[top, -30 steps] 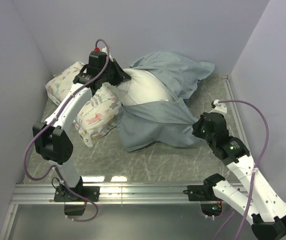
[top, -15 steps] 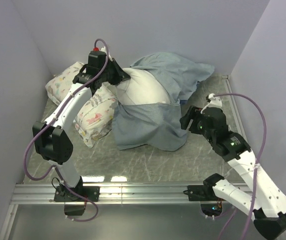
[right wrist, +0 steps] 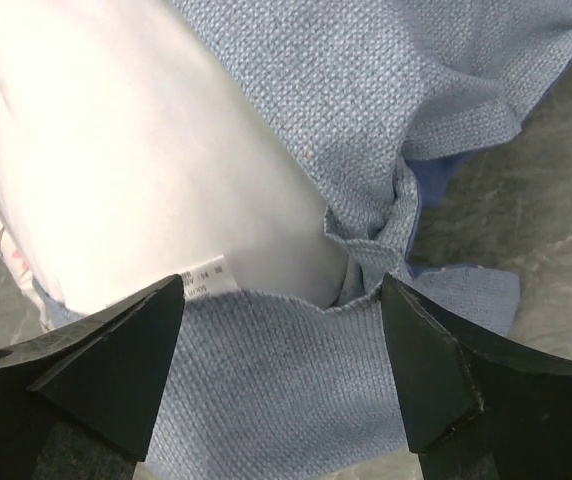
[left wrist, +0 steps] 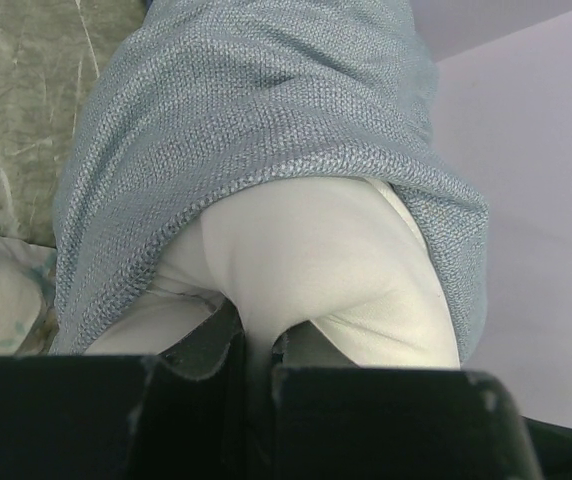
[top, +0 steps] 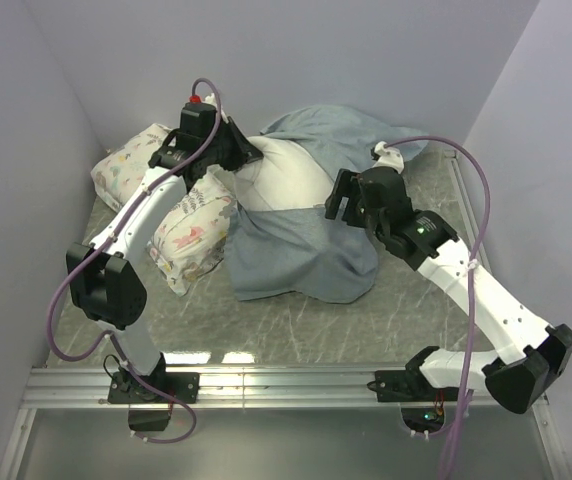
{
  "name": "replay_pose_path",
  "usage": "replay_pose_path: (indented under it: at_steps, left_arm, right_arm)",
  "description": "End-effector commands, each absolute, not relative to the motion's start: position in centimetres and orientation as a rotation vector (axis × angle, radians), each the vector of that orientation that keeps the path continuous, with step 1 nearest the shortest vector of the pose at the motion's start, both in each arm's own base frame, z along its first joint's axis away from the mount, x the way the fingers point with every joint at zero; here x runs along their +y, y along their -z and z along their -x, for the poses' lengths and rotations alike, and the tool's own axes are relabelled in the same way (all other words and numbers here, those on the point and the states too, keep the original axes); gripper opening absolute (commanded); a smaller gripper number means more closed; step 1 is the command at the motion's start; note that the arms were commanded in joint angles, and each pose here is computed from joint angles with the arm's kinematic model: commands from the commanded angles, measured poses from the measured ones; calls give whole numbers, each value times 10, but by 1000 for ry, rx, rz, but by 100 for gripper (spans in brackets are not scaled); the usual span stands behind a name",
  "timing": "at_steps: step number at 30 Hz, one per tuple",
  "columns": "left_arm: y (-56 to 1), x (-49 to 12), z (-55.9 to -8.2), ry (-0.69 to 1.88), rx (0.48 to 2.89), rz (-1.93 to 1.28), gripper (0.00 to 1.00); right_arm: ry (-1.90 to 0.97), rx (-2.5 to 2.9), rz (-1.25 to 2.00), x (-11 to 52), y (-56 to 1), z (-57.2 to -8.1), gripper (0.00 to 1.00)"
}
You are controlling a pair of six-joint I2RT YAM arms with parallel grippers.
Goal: Remove the pillowcase from the pillow
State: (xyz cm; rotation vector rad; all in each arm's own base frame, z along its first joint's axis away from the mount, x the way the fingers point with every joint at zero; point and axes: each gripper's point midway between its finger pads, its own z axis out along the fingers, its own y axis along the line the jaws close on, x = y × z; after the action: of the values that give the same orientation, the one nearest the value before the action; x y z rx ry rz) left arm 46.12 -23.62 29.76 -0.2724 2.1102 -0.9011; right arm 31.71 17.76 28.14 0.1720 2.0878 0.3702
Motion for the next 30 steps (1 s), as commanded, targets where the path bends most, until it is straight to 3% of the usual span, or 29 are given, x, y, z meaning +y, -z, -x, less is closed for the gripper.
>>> replay_pose_path:
  at_steps: [1, 7, 9, 10, 11, 13, 17, 30]
  left_arm:
    - [-366, -230, -483, 917, 1829, 274, 0]
    - [-365, -233, -483, 921, 1827, 272, 0]
    - [-364, -234, -483, 924, 1829, 269, 0]
    - [-364, -234, -483, 925, 1829, 270, 0]
    - [-364, -234, -483, 922, 1830, 270, 0]
    - [-362, -234, -483, 924, 1831, 273, 0]
    - [-362, -235, -485, 930, 1827, 282, 0]
    - [-360, -240, -491, 916, 1821, 309, 0]
  right_arm:
    - [-384, 2023, -235, 177, -305, -326, 86]
    - [-409, 2062, -242, 182, -280, -325, 83]
    - [-429, 2075, -230, 184, -274, -320, 72]
    - [-431, 2078, -229, 183, -272, -318, 66]
    - [-453, 2066, -223, 182, -277, -312, 46]
    - [-459, 2071, -221, 177, -272, -304, 35]
    - [-469, 2081, -195, 167, -270, -283, 0]
    - [-704, 2270, 138, 190, -187, -193, 0]
